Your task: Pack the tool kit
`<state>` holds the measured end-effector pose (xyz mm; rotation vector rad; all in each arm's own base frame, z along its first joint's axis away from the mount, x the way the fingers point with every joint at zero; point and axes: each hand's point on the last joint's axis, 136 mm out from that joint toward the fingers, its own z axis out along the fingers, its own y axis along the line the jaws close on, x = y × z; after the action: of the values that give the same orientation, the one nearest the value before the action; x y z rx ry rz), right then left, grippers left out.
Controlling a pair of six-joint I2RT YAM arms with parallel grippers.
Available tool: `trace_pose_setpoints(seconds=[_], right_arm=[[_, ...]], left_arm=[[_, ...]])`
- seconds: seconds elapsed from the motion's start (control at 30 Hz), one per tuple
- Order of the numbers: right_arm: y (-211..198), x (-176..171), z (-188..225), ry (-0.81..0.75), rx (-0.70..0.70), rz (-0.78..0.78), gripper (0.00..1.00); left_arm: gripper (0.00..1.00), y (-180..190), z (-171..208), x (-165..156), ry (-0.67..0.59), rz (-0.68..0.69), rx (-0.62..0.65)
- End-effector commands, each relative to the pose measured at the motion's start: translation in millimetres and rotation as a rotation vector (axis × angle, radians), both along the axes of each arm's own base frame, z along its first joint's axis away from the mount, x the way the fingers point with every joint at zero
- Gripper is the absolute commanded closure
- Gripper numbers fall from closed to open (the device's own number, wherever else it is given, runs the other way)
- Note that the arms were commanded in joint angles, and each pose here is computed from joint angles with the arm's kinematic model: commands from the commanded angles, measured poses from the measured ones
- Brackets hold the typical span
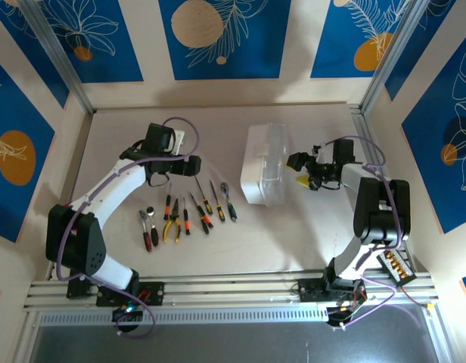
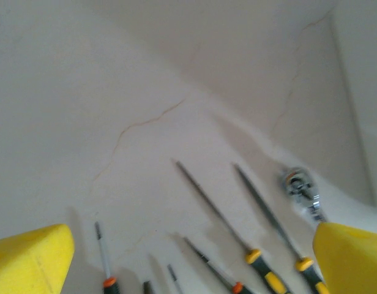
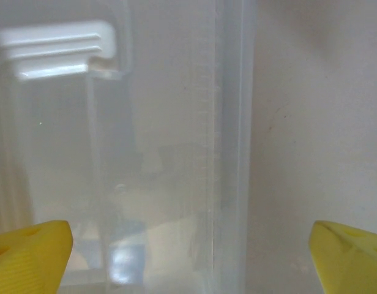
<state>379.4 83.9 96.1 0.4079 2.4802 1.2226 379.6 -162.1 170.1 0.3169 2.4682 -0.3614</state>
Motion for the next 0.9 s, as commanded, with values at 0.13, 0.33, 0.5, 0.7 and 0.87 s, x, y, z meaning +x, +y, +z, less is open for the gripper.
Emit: trace_pose_setpoints(seconds=[0.13,0.33,0.5,0.7,0.87], right_arm=[[-18.6,-2.7,55.9,-0.087,-0.135,-0.043,0.01],[4.7,-3.8,86.4,-0.164,-0.102,-0.01,0.02],[19.9,3.8,85.7,-0.158,-0.11,-0.007,0.23],[28.3,17.5,76.7,-0.142,-0.122,-0.012,0.41],[33.6,27.9,66.6,-0.124,-0.123,-0.005,0.49]], left_arm=[[0.0,-87.5,64.7,14.5,0.022,-0.154,-0.408],[0.0,-145.4,76.1,17.7,0.091,-0.245,-0.543],[0.0,-188.3,76.8,10.3,0.155,-0.315,-0.629],[0.0,-223.6,70.4,2.6,0.193,-0.362,-0.641],[0.0,-237.9,61.7,2.9,0.222,-0.37,-0.648]])
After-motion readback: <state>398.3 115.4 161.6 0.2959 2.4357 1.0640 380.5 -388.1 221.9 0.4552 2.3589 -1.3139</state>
